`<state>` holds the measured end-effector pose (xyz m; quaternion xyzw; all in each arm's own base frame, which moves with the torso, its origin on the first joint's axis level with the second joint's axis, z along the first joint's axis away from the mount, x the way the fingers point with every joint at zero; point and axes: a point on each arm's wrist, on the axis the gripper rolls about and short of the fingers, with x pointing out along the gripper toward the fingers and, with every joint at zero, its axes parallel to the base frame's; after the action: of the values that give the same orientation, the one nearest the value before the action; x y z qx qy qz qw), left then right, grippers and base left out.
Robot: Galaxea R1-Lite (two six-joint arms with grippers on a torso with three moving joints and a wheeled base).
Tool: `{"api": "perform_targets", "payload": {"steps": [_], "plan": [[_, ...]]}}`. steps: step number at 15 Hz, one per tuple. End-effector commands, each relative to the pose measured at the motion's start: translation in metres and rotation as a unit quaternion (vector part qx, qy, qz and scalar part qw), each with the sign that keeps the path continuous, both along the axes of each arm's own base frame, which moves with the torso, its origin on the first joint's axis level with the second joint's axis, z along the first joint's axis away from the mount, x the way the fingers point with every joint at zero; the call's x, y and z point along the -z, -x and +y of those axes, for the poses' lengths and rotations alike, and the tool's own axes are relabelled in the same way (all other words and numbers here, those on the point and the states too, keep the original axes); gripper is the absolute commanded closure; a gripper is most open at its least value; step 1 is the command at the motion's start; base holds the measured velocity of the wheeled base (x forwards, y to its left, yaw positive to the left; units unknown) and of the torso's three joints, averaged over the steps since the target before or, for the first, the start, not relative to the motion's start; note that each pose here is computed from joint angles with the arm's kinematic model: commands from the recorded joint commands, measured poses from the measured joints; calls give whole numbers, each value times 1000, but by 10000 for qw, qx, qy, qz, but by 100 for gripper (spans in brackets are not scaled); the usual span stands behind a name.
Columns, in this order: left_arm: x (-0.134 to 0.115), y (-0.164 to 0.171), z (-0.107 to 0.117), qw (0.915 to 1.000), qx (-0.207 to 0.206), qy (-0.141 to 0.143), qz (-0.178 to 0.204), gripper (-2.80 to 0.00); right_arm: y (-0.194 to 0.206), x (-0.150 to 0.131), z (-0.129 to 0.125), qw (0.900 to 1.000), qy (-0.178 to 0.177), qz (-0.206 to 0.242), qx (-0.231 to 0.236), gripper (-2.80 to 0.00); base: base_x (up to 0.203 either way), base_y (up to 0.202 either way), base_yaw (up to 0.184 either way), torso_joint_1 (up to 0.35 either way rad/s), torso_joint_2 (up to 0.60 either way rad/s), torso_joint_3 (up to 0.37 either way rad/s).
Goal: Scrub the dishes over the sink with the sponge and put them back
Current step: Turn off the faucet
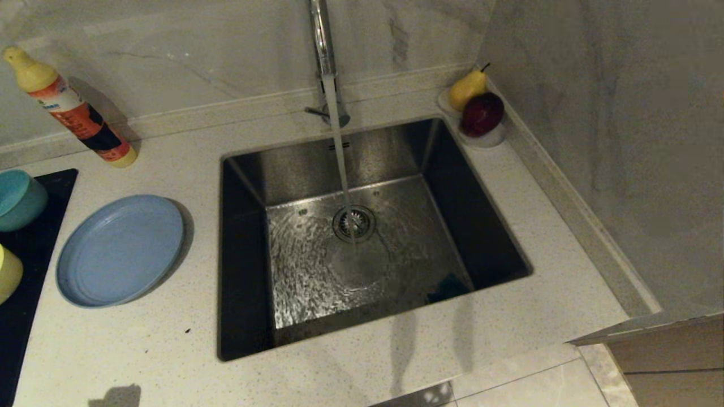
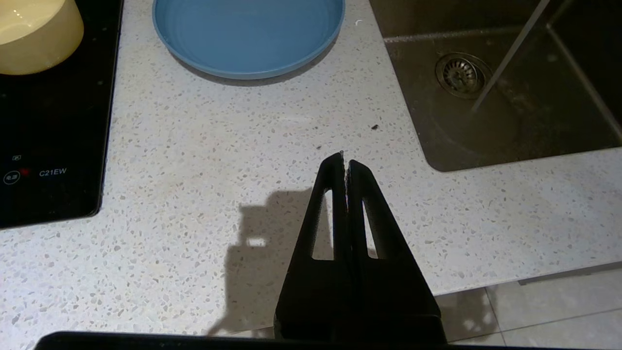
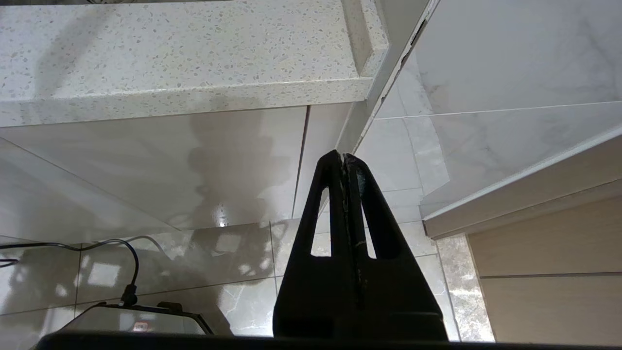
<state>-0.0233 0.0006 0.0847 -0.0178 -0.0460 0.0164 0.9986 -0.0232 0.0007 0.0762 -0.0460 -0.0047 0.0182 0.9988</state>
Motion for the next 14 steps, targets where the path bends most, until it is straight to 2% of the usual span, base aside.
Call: {"api": "perform_targets", "payload": {"steps": [1,11,13,14], "plan": [[10,-3,0,9998,-4,5,187,0,0,0,0,10000,1,15,-8,0,0,0,0,0,0,0],[10,-3,0,9998,-22,-32,183,0,0,0,0,10000,1,18,-8,0,0,0,0,0,0,0],[-7,2,0,9999,-2,-17,-125,0,0,0,0,10000,1,21,-8,0,0,0,0,0,0,0],[-31,9,0,9991,91,-20,-421,0,0,0,0,10000,1,16,-8,0,0,0,0,0,0,0]]}}
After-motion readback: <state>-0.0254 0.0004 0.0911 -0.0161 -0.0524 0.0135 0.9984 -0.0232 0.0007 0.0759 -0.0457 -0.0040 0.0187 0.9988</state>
